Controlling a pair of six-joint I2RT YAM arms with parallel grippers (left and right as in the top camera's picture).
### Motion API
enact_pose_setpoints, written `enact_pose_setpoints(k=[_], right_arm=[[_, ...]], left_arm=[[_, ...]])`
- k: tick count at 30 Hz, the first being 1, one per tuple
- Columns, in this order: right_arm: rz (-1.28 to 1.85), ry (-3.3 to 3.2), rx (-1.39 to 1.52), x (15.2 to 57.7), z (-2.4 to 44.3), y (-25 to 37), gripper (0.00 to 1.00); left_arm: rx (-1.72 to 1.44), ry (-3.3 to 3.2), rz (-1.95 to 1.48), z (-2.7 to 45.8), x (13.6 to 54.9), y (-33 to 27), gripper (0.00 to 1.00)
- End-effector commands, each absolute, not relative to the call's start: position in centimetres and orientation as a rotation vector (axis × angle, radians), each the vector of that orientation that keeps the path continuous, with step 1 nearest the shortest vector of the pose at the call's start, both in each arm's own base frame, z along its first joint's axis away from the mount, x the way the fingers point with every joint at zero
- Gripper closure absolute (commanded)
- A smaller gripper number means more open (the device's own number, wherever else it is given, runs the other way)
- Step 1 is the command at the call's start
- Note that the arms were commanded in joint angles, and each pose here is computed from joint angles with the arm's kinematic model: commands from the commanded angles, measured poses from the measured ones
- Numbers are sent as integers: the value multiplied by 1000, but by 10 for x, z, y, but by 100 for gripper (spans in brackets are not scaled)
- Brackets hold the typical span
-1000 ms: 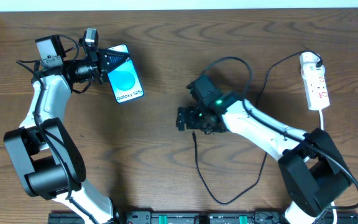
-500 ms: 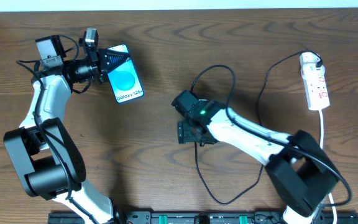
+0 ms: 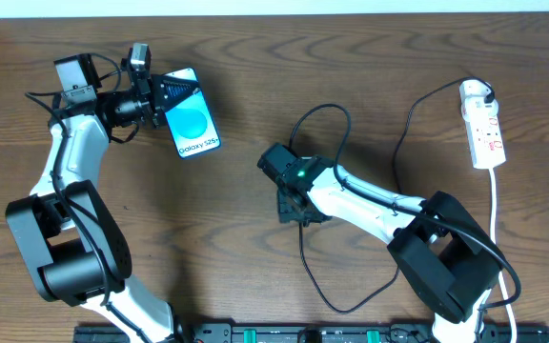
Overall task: Plug charger to phone and switch on socket
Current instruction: 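Lower the right gripper and grasp the black cable near its plug, then lift the cable plug with the right gripper toward the phone's bottom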
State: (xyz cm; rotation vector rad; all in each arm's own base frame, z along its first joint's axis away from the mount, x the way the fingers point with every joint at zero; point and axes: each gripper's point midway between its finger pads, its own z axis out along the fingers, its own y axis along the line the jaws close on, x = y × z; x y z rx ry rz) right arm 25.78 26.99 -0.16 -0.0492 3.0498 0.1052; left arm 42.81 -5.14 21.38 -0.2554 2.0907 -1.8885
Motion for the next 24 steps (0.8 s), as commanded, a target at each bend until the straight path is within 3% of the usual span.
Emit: enact_pose_setpoints(k=[1, 3, 5, 16, 20, 24], right_arm=[[74, 3109, -35, 248, -21, 267, 71], [74, 3109, -35, 248, -21, 267, 88], [72, 3111, -35, 248, -21, 267, 99], [169, 3178, -94, 236, -20, 275, 99], [772, 3168, -483, 222, 1, 327, 99], [1487, 2886, -782, 214, 54, 373, 99]], left_arm=[[-206, 2057, -1929, 223, 425, -51, 93], [-206, 2057, -1929, 223, 425, -51, 92], [-206, 2057, -1929, 223, 425, -51, 93], [-206, 2057, -1929, 223, 425, -51, 93], [-205, 2057, -1928, 223, 425, -51, 93], [-172, 2051, -1885, 223, 430, -50, 93]])
